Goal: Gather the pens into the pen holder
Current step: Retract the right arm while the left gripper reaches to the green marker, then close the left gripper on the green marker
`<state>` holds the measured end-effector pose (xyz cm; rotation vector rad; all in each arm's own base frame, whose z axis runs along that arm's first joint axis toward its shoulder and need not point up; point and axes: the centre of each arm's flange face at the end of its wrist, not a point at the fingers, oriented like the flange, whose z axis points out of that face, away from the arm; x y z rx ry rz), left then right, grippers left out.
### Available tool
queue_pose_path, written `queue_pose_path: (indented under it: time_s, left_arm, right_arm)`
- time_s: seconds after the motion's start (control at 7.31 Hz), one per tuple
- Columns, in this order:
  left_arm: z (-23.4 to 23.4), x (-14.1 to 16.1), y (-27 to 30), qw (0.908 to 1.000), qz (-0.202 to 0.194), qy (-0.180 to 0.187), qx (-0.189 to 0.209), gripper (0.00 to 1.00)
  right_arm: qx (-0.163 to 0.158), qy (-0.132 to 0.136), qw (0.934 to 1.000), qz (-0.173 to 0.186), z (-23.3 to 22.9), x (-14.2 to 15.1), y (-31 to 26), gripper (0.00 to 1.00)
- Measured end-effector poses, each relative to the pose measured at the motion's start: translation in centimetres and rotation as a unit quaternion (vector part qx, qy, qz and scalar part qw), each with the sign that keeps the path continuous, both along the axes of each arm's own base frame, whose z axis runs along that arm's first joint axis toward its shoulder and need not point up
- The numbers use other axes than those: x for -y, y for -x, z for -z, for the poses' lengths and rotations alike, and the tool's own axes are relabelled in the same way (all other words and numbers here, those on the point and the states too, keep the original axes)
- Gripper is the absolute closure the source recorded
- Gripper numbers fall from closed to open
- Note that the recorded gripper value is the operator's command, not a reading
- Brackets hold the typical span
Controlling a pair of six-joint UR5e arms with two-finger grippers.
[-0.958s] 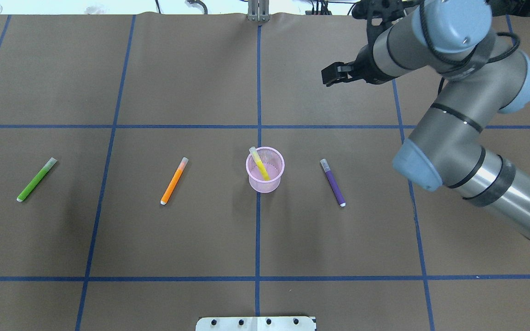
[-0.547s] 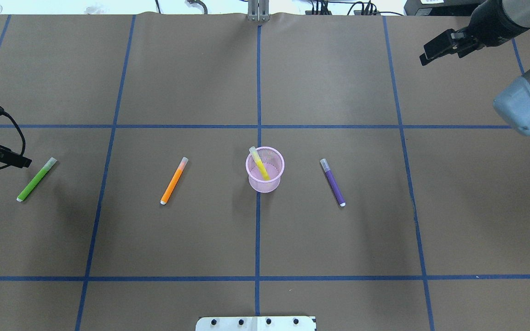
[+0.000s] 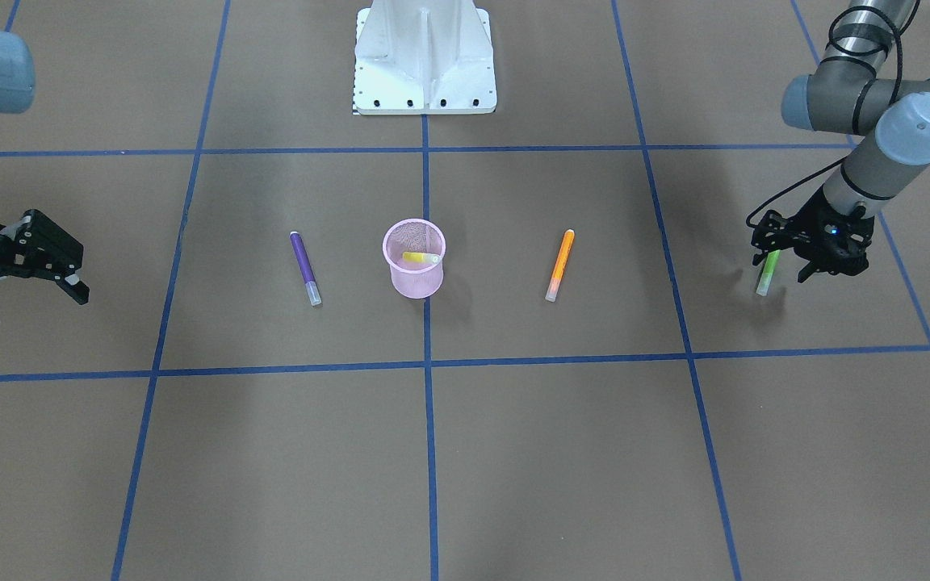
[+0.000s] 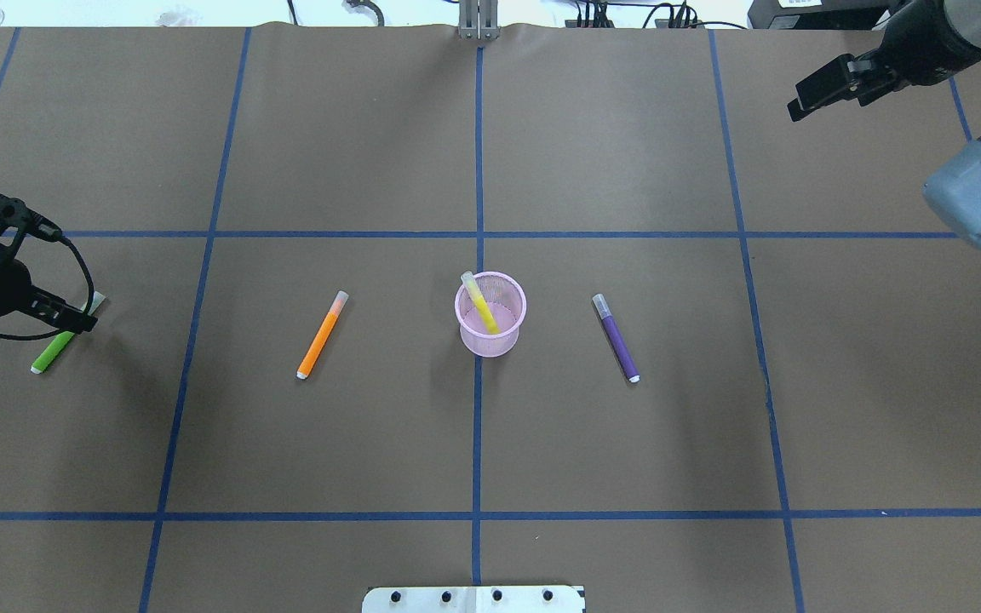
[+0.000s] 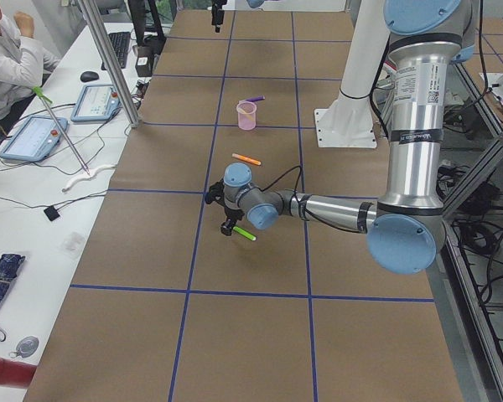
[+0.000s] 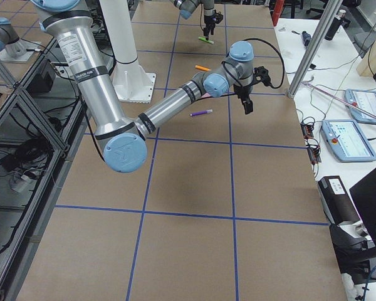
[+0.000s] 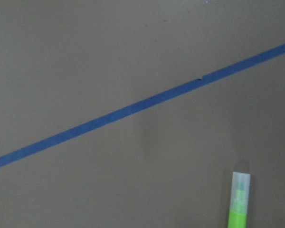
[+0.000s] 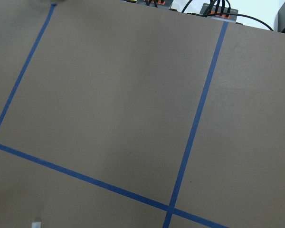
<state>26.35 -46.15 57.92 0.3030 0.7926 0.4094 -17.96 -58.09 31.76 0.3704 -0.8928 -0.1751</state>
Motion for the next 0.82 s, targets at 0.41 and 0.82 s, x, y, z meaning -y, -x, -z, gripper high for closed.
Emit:
queue_pose_path:
  time_s: [0.41,0.82]
  left_arm:
    - [0.38,0.16,-0.73,1.0000,-0.005,-0.003,-0.002,0.66]
    - [0.26,0.42,-0.90,1.0000,-0.007,-0.003,0.000,0.63]
  right_arm:
    - [-0.001,-0.001,1.0000,-0.001,0.04,0.01,-0.02,0.01]
    - [-0.003,0.001,1.0000,-0.002,-0.13,0.10,0.07,0.01]
